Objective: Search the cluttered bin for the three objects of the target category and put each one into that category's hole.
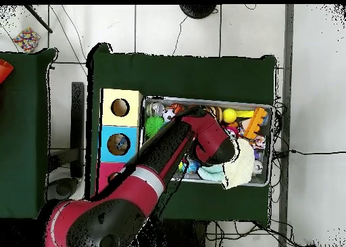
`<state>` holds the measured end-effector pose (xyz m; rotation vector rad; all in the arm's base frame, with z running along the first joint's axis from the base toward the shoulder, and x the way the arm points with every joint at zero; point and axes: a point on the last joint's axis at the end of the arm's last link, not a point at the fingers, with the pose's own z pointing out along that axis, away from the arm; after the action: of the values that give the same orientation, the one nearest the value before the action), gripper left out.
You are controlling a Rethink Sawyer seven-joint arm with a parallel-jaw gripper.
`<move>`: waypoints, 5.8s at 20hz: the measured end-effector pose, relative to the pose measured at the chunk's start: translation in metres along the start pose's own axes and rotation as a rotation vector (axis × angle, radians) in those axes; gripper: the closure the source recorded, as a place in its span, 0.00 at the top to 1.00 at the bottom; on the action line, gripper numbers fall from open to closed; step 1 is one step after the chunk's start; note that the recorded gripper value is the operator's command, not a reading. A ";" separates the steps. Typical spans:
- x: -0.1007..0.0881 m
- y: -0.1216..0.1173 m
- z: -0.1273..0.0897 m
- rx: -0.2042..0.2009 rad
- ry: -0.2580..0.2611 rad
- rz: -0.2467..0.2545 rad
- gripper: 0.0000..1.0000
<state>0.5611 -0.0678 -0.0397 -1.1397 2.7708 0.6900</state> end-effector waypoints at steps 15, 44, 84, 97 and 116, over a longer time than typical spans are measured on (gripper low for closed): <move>0.001 0.001 0.001 -0.002 0.003 0.002 0.00; 0.039 -0.033 -0.095 -0.080 0.187 -0.042 0.00; 0.008 -0.042 -0.100 0.074 0.001 -0.006 0.00; 0.001 -0.037 -0.093 0.080 -0.062 0.018 1.00; -0.031 -0.027 -0.076 0.170 -0.172 0.047 1.00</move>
<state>0.6101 -0.0971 0.0247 -0.9393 2.6588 0.5174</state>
